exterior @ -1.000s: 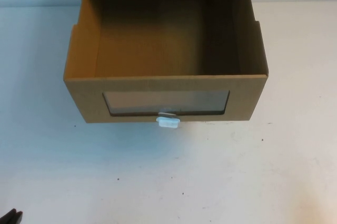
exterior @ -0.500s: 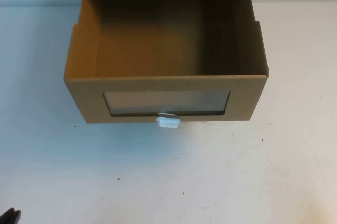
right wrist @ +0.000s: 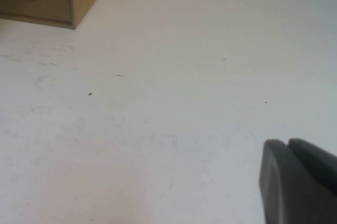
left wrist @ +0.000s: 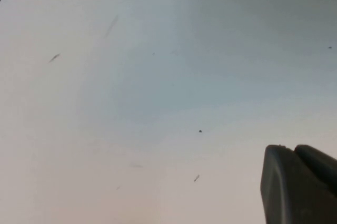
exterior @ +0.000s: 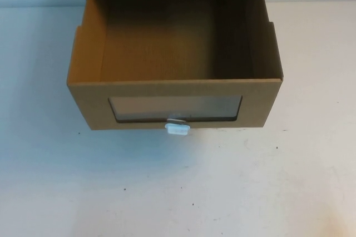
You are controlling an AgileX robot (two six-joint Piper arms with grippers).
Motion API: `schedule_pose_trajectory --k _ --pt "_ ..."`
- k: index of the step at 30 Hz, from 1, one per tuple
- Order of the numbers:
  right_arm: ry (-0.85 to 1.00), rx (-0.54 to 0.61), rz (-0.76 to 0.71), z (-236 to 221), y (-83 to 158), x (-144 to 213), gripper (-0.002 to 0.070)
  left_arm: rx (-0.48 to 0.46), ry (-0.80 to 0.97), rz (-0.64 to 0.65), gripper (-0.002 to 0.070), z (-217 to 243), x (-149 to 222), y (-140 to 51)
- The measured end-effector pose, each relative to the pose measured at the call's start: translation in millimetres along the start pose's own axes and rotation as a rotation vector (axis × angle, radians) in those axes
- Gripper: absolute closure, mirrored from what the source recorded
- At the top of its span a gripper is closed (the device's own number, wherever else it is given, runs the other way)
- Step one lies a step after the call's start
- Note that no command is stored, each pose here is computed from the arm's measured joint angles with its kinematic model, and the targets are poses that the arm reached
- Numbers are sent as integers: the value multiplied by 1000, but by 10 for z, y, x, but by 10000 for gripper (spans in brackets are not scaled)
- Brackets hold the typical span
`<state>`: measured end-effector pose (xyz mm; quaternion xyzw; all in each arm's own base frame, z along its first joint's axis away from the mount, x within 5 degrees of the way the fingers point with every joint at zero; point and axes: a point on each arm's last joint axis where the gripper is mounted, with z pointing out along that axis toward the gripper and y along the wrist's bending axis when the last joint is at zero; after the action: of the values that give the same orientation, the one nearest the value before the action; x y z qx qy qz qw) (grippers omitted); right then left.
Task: Open the shoe box
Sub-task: 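Pull the top drawer of the cardboard box fully open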
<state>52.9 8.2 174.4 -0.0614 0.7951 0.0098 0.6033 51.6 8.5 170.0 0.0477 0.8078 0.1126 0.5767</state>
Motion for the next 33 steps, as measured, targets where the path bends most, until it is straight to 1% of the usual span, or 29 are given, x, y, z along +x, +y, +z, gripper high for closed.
schedule_pose_trajectory --k 4,23,25,30,33 --pt "0 0 0 0 0 0 689 -16 4 -4 680 0 2 9" --pt "-1 0 0 0 0 0 689 -16 4 -6 680 0 2 9" --pt "-1 0 0 0 0 0 689 6 -1 -14 680 0 -1 -6" --pt "-1 0 0 0 0 0 689 131 -25 -82 680 -5 -20 -87" --pt "-1 0 0 0 0 0 689 174 -39 -134 680 -10 -37 -116"
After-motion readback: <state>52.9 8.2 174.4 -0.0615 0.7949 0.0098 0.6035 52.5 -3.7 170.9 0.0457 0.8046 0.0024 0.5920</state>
